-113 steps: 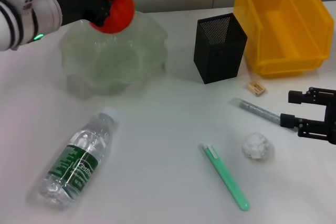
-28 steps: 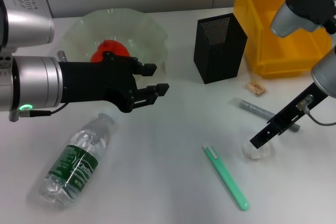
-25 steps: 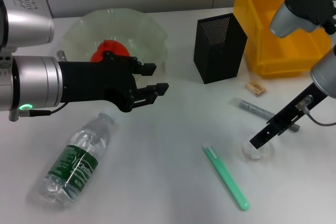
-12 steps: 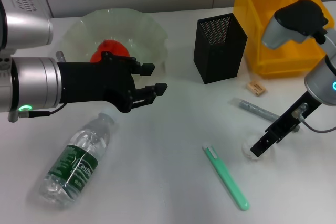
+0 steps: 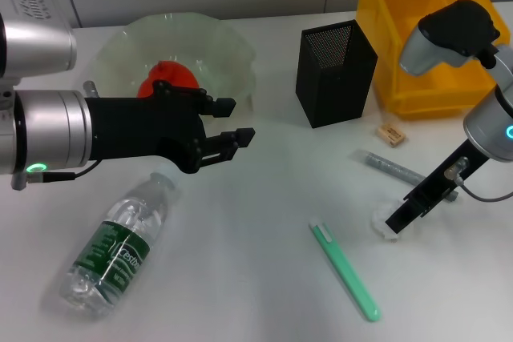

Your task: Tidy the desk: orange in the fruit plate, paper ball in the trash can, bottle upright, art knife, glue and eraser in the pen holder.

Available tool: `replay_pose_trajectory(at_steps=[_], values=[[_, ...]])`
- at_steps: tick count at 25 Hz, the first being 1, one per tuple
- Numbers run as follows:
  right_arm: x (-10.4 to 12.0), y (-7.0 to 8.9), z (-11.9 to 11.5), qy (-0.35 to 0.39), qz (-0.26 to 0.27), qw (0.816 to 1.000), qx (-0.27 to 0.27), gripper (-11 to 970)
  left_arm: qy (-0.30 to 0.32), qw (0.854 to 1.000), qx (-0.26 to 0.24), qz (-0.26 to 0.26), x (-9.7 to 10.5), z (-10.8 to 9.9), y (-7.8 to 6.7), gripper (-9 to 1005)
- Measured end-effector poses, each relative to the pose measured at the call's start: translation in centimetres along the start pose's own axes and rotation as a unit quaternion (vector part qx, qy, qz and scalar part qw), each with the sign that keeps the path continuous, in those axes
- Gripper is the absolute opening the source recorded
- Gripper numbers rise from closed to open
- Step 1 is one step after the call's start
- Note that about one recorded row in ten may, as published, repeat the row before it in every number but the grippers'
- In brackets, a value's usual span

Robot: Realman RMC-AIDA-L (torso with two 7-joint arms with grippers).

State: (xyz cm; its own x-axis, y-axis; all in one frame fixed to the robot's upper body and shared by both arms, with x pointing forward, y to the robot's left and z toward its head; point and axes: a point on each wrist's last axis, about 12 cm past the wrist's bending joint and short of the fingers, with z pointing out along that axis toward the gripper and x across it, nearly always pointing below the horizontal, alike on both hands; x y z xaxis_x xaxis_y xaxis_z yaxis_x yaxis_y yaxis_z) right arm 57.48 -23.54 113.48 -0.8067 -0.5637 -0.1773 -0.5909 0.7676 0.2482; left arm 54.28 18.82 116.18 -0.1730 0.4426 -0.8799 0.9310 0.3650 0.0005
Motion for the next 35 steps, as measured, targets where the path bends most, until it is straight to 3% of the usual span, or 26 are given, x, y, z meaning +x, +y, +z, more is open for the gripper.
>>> replay_pose_trajectory(at_steps=[7,13,19,21,24,26,27,28,29,32,35], values=[[0.0,-0.2,-0.3,-0.011,0.001,1.0,0.006,365,0.001,1.0,-0.002,-0.004,0.3,-0.1,0.0,452],[0.4,0.0,-1.9,-0.03,-0.009,0.999,0.022,334,-0.004,1.0,-0.007,-0.01,0.4,-0.4,0.1,452],[0.9,0.9,-5.0,-0.081,-0.025,0.996,0.038,289,-0.014,1.0,-0.014,-0.014,0.3,-0.7,0.3,452],[1.1,0.9,-7.9,-0.136,-0.029,0.988,0.075,269,-0.015,1.0,-0.016,-0.014,0.3,-0.7,0.4,452],[1.2,0.7,-9.6,-0.169,-0.027,0.98,0.098,234,-0.015,1.0,-0.016,-0.013,0.2,-0.7,0.4,452],[1.3,-0.2,-11.9,-0.232,-0.023,0.962,0.144,217,-0.016,1.0,-0.015,-0.013,0.2,-0.7,0.4,453],[1.3,-0.2,-11.9,-0.232,-0.023,0.962,0.144,211,-0.016,1.0,-0.015,-0.013,0.2,-0.7,0.4,453],[1.3,-1.1,-12.7,-0.263,-0.017,0.949,0.17,206,-0.016,1.0,-0.014,-0.012,0.2,-0.6,0.3,453],[1.3,-1.1,-12.7,-0.263,-0.017,0.949,0.17,200,-0.016,1.0,-0.014,-0.012,0.2,-0.6,0.3,453],[0.4,-3.8,-12.5,-0.315,-0.005,0.923,0.222,193,-0.022,1.0,-0.01,-0.009,0.2,-0.6,0.1,453],[-0.2,-4.8,-11.7,-0.322,-0.008,0.917,0.234,192,-0.032,0.999,-0.011,-0.016,0.2,-0.7,0.2,453]])
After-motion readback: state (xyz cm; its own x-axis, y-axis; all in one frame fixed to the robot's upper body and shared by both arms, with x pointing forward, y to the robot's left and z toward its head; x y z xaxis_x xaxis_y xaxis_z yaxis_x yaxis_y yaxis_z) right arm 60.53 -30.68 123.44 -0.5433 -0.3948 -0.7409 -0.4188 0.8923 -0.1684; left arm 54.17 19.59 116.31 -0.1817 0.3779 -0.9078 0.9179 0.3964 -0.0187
